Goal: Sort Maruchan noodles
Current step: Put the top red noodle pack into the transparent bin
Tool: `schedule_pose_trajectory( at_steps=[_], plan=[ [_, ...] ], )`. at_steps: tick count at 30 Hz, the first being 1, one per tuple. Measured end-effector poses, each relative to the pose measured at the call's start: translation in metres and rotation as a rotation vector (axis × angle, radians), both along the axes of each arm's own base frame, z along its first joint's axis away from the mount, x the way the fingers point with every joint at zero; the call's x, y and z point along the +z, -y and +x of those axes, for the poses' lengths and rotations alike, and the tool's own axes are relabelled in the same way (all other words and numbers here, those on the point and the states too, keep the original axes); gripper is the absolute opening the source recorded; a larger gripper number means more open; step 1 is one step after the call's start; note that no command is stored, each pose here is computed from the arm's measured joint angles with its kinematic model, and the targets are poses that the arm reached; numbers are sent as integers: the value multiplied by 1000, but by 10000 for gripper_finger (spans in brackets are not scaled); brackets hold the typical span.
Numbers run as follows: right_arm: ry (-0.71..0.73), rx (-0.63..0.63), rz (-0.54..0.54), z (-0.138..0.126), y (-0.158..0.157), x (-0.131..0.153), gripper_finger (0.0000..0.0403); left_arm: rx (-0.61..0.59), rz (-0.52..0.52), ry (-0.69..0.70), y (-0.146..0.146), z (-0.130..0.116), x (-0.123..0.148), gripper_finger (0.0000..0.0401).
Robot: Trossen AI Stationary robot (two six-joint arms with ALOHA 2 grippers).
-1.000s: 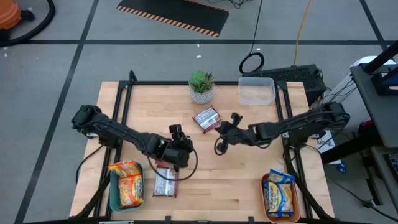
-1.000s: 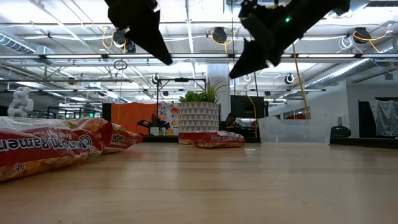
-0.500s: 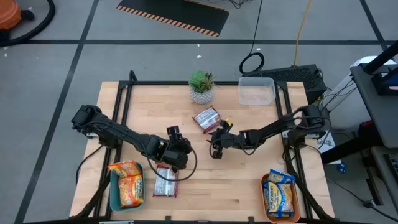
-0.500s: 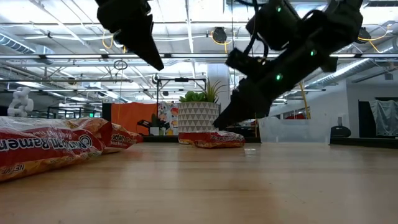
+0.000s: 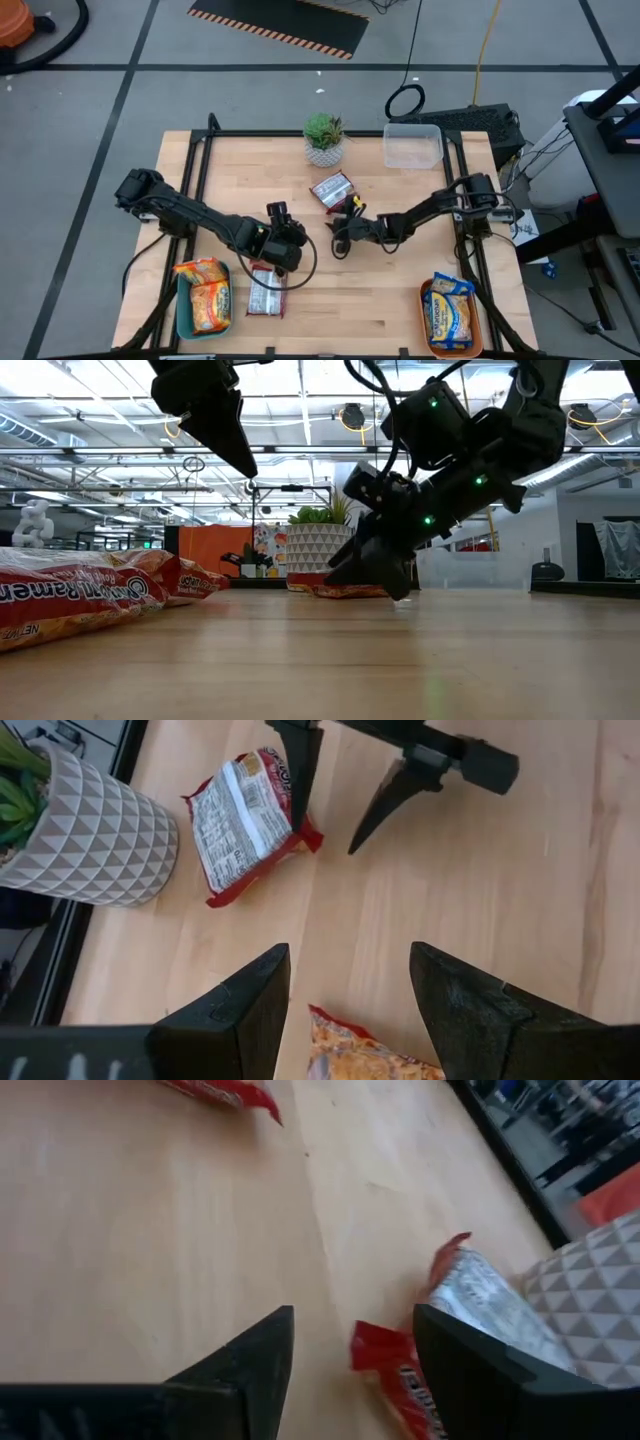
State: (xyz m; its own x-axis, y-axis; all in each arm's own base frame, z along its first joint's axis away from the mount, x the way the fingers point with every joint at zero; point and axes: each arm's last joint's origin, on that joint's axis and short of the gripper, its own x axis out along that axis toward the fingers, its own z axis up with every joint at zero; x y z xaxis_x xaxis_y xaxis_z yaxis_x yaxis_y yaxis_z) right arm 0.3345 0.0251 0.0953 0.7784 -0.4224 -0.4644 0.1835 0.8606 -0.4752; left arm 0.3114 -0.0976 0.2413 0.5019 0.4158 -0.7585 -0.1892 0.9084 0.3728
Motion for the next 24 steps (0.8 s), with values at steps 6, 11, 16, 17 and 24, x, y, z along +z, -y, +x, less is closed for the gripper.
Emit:
schedule_pose_trajectory(
  at_steps=[6,11,16,17,24],
  plan=[
    [-28,-6,-32,1,14,0,187,-13,10,-9,-1,0,0,214],
    [-41,20,12,2,27,-8,158,6,12,-10,-8,2,0,214],
    [-64,36,-32,4,31,-16,125,23,21,-18,-17,5,0,214],
    [-61,41,-42,4,31,-16,118,29,22,-18,-19,5,0,214],
    [-29,81,-120,8,31,-12,55,52,34,-30,-33,8,0,214]
  ],
)
